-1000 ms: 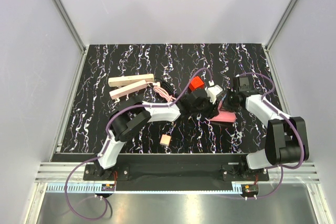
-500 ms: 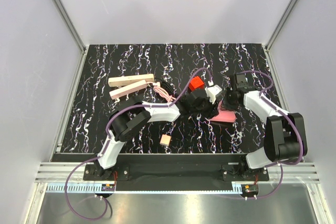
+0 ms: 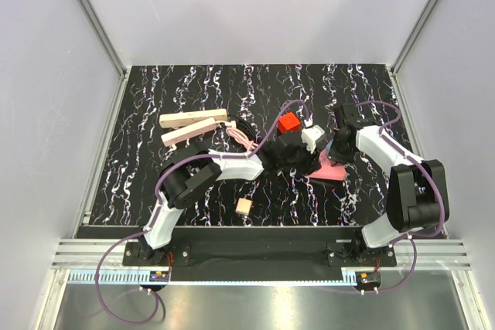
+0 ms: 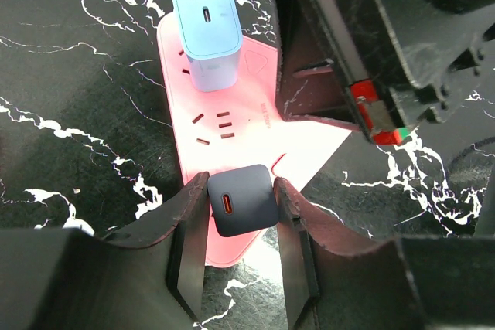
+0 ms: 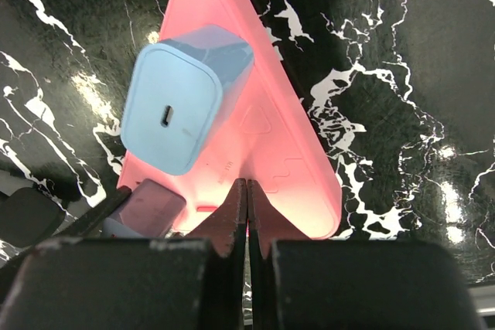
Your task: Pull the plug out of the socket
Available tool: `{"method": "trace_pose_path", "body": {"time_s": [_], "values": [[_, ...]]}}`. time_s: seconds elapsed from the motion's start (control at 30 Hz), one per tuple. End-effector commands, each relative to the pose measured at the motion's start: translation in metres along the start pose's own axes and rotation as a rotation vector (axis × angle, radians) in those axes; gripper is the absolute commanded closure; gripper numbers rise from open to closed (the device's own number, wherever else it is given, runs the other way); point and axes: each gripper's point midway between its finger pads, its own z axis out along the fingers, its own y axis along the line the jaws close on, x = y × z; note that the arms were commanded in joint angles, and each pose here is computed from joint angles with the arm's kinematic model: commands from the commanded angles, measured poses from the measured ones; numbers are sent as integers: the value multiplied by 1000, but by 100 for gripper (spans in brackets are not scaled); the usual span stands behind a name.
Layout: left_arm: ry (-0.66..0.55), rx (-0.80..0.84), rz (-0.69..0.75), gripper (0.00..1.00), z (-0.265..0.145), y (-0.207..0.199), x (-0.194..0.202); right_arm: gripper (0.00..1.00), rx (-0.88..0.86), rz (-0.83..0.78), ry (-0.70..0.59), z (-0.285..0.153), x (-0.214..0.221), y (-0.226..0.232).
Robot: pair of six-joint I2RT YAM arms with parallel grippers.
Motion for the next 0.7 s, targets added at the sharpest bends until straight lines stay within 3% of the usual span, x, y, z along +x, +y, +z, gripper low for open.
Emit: {"method": "trace_pose_path", "body": {"time_s": [0.0,0.67], "values": [[-206,18,17,100,-20,-7,-73,100,137,-17,114,17,32,-23],[-305,24,85,100,-27,-13,-107,100,224,-35,212,36,53,-30]]}}
